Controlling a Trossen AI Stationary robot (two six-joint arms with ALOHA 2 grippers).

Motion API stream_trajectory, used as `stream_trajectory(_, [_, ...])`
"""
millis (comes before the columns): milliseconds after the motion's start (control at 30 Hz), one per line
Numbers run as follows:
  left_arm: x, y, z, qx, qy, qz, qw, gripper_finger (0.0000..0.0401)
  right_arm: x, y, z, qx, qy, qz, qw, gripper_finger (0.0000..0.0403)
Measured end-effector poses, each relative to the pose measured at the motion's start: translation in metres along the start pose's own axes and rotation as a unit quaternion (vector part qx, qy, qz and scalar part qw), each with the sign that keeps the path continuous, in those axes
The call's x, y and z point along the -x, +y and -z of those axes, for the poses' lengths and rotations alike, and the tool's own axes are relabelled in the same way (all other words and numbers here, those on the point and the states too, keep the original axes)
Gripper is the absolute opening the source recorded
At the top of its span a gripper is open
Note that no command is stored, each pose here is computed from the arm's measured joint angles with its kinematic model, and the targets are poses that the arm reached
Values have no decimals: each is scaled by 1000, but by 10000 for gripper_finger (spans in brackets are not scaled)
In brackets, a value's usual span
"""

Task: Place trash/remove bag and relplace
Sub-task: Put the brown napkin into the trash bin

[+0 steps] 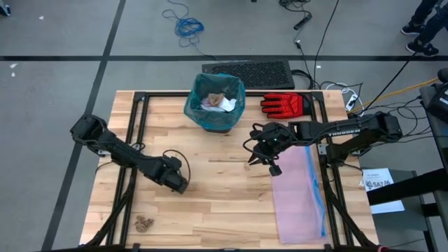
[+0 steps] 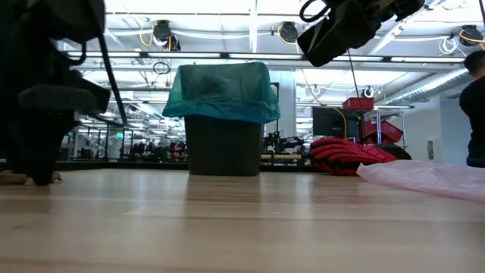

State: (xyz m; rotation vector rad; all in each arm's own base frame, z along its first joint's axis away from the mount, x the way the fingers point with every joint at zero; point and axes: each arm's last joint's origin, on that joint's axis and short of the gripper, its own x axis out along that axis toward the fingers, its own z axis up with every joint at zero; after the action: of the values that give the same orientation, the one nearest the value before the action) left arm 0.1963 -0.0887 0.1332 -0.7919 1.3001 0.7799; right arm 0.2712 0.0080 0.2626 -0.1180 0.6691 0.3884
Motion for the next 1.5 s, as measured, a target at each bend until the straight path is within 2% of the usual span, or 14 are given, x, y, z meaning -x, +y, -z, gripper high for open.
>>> stream_trajectory(67, [-4,3,0,2,2,5,1000,188,0,0,0,0,0,0,1000,33])
stream_trajectory(133, [-4,1,-1,3,-4,11,1000,161,0,0,0,0,1,1,1000,33])
stream_trajectory(300, [6,-13,-9,-28,-50,30,998,28,0,0,0,2,0,2,1000,34])
stream_trajectory(333, [10,-17,-12,-32,-66,35,997,16,0,0,0,2,0,2,1000,34])
stream_trajectory(500, [34,-36,-39,-76,-145,56,985,3,0,0,0,-1,-2,3,1000,34])
stream_trajectory(667, [68,-44,-85,-138,-227,7,964,2,0,-1,-1,-18,-4,4,1000,34])
stream_trajectory(767, [96,-42,-118,-182,-278,-41,942,1,0,-1,-3,-22,-13,5,1000,34])
stream_trajectory(967, [156,-34,-178,-271,-338,-77,898,1,0,-1,-3,-31,-16,8,999,34])
stream_trajectory(1100, [200,-21,-209,-295,-384,-93,870,0,0,-2,-5,-37,-22,12,999,34])
stream_trajectory(1167, [218,-13,-221,-301,-400,-86,862,0,0,-2,-5,-40,-26,12,999,34])
stream_trajectory(1267, [234,0,-237,-308,-414,-62,854,0,0,-2,-6,-40,-29,13,999,34])
stream_trajectory(1367, [238,15,-252,-308,-418,-50,853,0,0,-2,-7,-34,-33,14,999,34])
stream_trajectory(1500, [220,28,-273,-316,-377,-4,871,0,0,-2,-7,-33,-36,14,999,34])
